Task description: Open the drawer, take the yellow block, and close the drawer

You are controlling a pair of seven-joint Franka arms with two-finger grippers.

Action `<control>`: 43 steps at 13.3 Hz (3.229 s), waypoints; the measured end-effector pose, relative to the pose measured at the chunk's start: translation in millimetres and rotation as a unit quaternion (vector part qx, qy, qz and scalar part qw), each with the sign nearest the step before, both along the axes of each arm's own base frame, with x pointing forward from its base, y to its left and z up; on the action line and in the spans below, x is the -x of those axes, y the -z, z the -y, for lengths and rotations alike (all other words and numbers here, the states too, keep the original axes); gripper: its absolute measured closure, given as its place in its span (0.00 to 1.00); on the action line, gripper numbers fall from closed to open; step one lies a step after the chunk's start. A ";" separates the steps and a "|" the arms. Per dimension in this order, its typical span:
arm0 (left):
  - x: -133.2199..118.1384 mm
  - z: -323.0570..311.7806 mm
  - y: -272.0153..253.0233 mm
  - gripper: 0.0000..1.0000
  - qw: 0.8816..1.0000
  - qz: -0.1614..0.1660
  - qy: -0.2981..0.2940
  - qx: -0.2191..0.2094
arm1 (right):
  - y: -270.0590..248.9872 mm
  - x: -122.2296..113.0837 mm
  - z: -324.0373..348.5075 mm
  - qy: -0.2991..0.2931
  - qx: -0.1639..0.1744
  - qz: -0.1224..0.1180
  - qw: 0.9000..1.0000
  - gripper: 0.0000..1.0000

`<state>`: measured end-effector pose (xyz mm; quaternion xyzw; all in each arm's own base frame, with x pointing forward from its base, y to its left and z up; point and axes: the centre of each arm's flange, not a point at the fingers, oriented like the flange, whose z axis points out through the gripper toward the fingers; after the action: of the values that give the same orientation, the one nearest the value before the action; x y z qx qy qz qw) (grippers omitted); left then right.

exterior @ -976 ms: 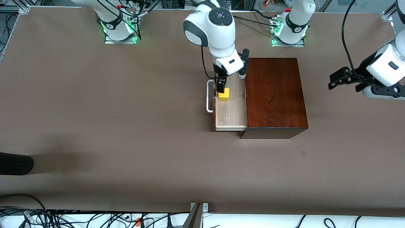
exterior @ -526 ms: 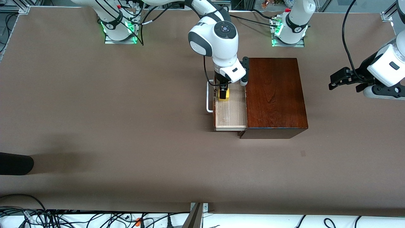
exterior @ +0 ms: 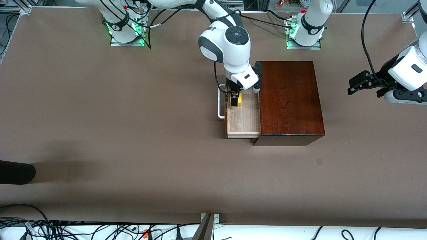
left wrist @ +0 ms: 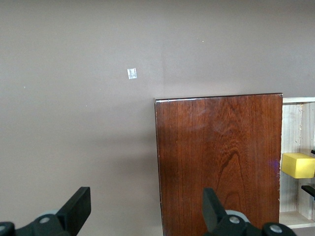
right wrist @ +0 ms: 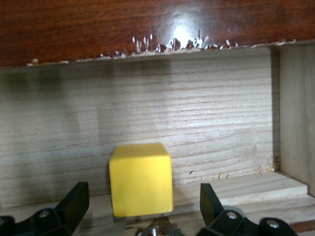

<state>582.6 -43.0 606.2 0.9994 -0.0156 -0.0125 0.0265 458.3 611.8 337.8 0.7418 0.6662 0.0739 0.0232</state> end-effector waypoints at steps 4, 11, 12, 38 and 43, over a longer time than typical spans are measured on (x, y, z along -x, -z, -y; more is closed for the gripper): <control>0.0 0.8 -0.8 0.00 1.000 0.001 0.001 0.000 | 12.6 -0.5 -0.5 0.000 0.004 -0.003 1.000 0.00; 0.2 3.2 -0.6 0.00 1.000 0.002 0.006 -0.012 | 21.0 -5.5 -2.5 -0.015 -0.003 0.007 1.000 0.44; 0.3 3.7 -0.6 0.00 1.000 0.002 0.008 -0.021 | 18.5 -6.6 -2.8 -0.014 -0.004 0.009 1.000 0.44; 97.0 364.1 68.4 0.00 0.941 0.011 0.337 0.017 | -289.0 -181.8 455.7 0.343 -0.018 -0.046 0.938 0.44; 158.1 463.2 140.7 0.00 0.792 0.012 0.608 -0.054 | -225.8 -177.0 553.8 0.412 0.006 -0.115 0.904 0.44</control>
<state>424.5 -506.2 465.5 0.7834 -0.6200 -0.0154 -0.0411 635.3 58.0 563.6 0.9532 0.2999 -0.0324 -0.0209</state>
